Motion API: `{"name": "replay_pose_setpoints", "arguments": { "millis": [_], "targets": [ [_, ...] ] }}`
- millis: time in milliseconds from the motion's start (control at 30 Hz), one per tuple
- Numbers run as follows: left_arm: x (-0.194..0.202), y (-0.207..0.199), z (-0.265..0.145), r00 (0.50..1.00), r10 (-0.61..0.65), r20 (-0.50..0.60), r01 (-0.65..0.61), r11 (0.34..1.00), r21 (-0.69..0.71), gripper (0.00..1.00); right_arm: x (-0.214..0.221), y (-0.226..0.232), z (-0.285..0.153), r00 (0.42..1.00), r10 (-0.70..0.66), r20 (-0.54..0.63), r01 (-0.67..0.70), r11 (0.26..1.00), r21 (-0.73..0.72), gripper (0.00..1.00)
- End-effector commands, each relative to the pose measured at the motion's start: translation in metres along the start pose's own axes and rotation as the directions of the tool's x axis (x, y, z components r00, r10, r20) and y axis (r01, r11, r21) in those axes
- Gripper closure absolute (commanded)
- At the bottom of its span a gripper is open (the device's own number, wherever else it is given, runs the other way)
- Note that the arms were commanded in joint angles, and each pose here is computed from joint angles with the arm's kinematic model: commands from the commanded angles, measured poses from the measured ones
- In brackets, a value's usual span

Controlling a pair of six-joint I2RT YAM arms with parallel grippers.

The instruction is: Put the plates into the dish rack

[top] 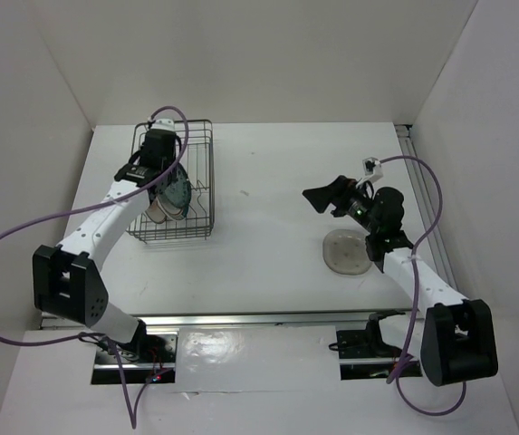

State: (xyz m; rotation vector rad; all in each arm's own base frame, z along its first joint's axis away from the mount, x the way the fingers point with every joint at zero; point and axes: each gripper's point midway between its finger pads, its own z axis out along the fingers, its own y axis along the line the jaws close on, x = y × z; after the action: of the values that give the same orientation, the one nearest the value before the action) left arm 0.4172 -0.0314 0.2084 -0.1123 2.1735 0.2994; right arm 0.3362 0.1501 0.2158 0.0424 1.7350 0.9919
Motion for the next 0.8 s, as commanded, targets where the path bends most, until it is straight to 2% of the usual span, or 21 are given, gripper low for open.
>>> {"name": "replay_pose_setpoints", "arguments": {
  "millis": [0, 33, 133, 200, 367, 400, 500, 567, 600, 667, 767],
  "targets": [
    [-0.019, -0.007, -0.001, 0.999, -0.037, 0.032, 0.036, 0.999, 0.029, 0.48, -0.007, 0.002, -0.008, 0.999, -0.033, 0.028, 0.033, 0.999, -0.005, 0.0],
    [-0.018, -0.009, -0.001, 0.999, -0.037, 0.031, 0.036, 0.999, 0.04, 0.36, -0.01, 0.001, -0.01, 0.999, -0.033, 0.035, 0.033, 0.999, 0.001, 0.0],
    [-0.018, -0.012, -0.002, 0.999, -0.046, 0.028, 0.044, 0.997, 0.058, 0.26, -0.012, -0.014, -0.016, 0.999, -0.023, 0.044, 0.019, 0.997, 0.077, 0.0],
    [-0.022, -0.012, -0.006, 0.998, -0.052, 0.038, 0.049, 0.996, 0.07, 0.26, -0.011, -0.019, -0.021, 0.999, -0.024, 0.044, 0.019, 0.994, 0.105, 0.0],
    [-0.04, -0.007, -0.03, 0.991, -0.086, 0.1, 0.075, 0.991, 0.107, 0.2, -0.011, -0.043, -0.045, 0.998, -0.014, 0.064, -0.005, 0.959, 0.283, 0.0],
    [-0.044, -0.008, -0.035, 0.989, -0.092, 0.111, 0.078, 0.989, 0.124, 0.2, -0.007, -0.055, -0.057, 0.997, 0.01, 0.071, -0.036, 0.928, 0.372, 0.0],
    [-0.054, -0.008, -0.057, 0.98, -0.127, 0.151, 0.098, 0.978, 0.185, 0.17, 0.012, -0.082, -0.077, 0.989, 0.107, 0.104, -0.145, 0.844, 0.516, 0.0],
    [-0.059, -0.012, -0.068, 0.976, -0.138, 0.167, 0.097, 0.968, 0.233, 0.16, 0.047, -0.095, -0.094, 0.977, 0.197, 0.084, -0.207, 0.769, 0.604, 0.0],
    [-0.064, -0.011, -0.078, 0.97, -0.16, 0.185, 0.111, 0.962, 0.25, 0.15, 0.059, -0.108, -0.109, 0.977, 0.192, 0.096, -0.205, 0.698, 0.687, 0.0],
    [-0.063, -0.013, -0.084, 0.967, -0.166, 0.193, 0.107, 0.953, 0.282, 0.08, 0.062, -0.111, -0.127, 0.969, 0.184, 0.165, -0.246, 0.642, 0.726, 0.0],
    [-0.065, -0.013, -0.094, 0.962, -0.175, 0.208, 0.105, 0.945, 0.309, 0.0, 0.073, -0.119, -0.154, 0.965, 0.184, 0.189, -0.259, 0.53, 0.808, 0.0]
  ]
}}
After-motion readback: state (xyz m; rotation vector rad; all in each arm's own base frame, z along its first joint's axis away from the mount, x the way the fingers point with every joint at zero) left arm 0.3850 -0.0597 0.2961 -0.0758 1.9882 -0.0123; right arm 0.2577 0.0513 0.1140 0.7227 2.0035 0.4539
